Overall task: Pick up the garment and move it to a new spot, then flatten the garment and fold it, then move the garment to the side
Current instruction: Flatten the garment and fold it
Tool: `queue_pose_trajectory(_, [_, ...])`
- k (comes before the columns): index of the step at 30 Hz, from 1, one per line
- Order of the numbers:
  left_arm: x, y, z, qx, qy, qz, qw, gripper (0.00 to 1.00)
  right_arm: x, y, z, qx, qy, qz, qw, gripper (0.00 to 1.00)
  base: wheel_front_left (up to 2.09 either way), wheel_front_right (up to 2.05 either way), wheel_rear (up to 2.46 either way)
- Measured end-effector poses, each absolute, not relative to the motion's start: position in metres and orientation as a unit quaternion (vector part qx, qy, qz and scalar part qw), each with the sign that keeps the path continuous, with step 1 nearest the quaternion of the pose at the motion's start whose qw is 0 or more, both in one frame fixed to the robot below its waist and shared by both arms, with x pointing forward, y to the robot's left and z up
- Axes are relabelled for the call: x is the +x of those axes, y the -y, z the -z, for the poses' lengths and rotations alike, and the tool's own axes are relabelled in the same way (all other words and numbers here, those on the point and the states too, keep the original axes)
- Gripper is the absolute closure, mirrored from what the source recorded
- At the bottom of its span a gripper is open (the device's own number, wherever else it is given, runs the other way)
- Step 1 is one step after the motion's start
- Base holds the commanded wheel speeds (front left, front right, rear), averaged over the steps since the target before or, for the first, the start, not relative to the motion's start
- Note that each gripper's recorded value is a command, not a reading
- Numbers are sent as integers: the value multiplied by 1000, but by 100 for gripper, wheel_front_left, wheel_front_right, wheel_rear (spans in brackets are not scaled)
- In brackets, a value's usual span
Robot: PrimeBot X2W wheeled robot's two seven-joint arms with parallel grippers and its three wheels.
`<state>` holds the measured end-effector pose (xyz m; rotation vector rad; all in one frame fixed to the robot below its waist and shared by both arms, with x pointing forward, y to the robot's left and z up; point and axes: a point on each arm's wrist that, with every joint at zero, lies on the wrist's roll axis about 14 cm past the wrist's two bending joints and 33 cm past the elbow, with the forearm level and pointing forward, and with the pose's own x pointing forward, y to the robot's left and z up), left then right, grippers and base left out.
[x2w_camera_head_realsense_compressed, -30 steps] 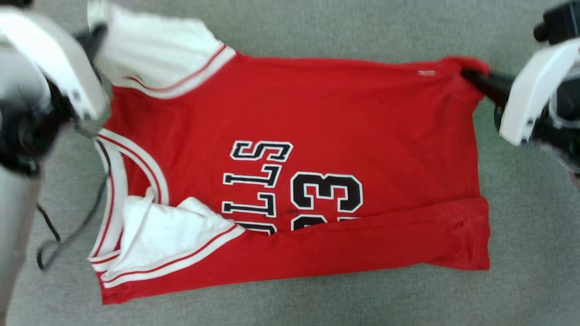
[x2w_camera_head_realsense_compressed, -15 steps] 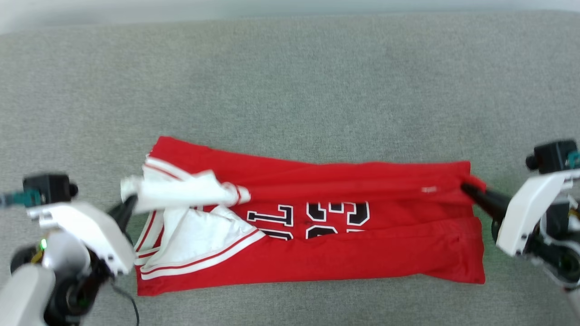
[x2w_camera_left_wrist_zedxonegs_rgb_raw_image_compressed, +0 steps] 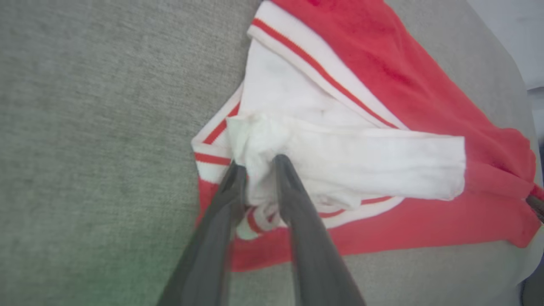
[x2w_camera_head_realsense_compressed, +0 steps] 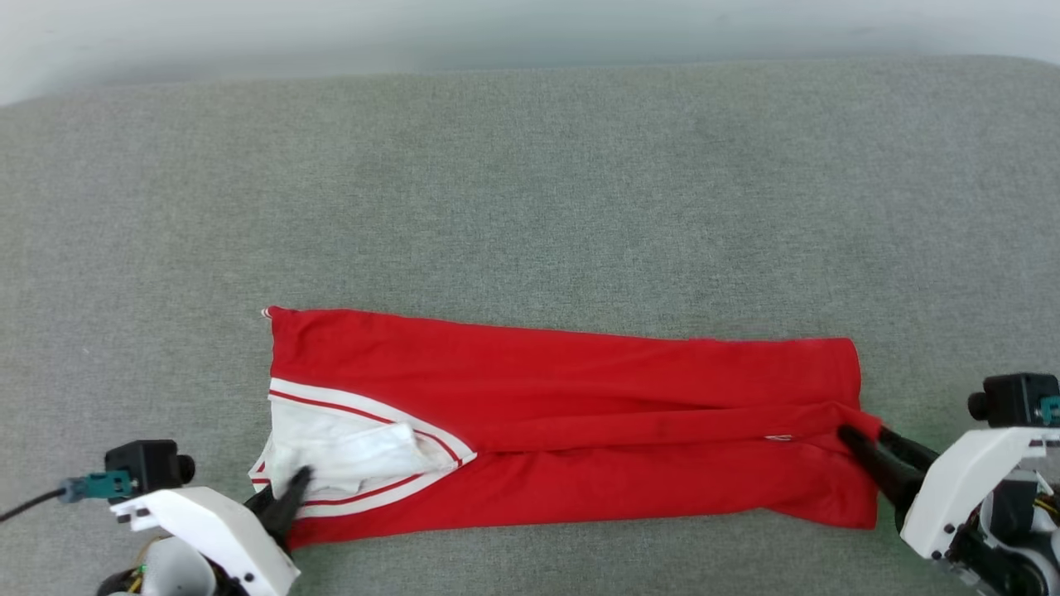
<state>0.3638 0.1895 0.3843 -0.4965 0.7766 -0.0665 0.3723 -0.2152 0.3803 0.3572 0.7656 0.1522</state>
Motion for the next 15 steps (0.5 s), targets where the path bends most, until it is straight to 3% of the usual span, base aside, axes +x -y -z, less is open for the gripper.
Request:
queue_pose_trajectory(9, [383, -177, -427, -206, -254, 64, 943, 0, 381, 210, -424, 185, -273, -80, 940, 0, 0, 0, 0])
queue_pose_trajectory(15, [408, -173, -485, -151, -124, 72, 978, 0, 383, 237, -449, 156, -262, -64, 950, 0, 0, 0, 0])
